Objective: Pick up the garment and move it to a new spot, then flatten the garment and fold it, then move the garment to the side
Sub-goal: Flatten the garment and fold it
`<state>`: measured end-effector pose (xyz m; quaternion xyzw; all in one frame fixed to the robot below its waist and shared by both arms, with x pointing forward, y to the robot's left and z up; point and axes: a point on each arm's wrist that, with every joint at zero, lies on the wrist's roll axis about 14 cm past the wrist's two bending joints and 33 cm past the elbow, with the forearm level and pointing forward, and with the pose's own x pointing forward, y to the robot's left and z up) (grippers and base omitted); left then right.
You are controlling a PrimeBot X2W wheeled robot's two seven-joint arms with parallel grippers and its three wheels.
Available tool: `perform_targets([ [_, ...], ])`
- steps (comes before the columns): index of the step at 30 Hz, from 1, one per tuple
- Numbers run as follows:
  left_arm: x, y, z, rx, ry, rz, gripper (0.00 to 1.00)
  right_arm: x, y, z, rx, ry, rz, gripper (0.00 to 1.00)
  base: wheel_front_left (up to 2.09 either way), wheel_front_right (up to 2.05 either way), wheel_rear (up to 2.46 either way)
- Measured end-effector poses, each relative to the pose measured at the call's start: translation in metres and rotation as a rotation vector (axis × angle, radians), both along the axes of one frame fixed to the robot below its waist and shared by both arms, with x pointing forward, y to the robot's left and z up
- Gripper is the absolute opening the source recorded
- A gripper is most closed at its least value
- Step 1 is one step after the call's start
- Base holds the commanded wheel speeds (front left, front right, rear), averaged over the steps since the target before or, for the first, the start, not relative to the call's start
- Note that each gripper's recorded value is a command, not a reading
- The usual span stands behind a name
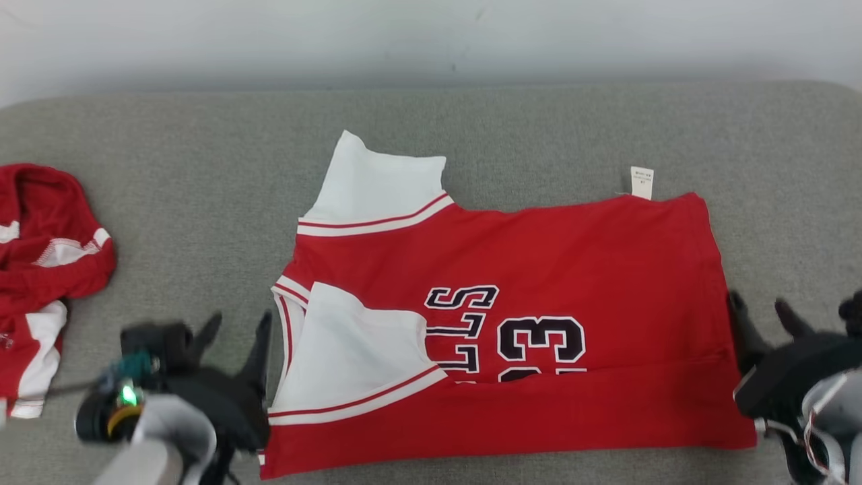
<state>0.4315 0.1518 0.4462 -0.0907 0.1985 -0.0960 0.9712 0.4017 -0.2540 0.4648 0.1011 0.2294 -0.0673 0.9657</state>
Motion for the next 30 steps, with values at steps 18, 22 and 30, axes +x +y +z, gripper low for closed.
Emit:
perform_targets([
  [18, 0.159, -0.056, -0.003, 0.153, -0.008, -0.238, 1.0, 0.108, 0.035, 0.002, -0.073, -0.086, 0.135, 1.0, 0.0, 0.0, 0.0],
  [22, 0.176, -0.065, -0.02, 0.175, 0.034, -0.26, 1.0, 0.1, 0.024, -0.016, -0.086, -0.043, 0.116, 1.0, 0.0, 0.0, 0.0],
  [30, 0.202, -0.068, -0.042, 0.263, 0.069, -0.262, 1.0, 0.083, 0.0, -0.039, -0.119, 0.021, 0.063, 1.0, 0.0, 0.0, 0.0],
])
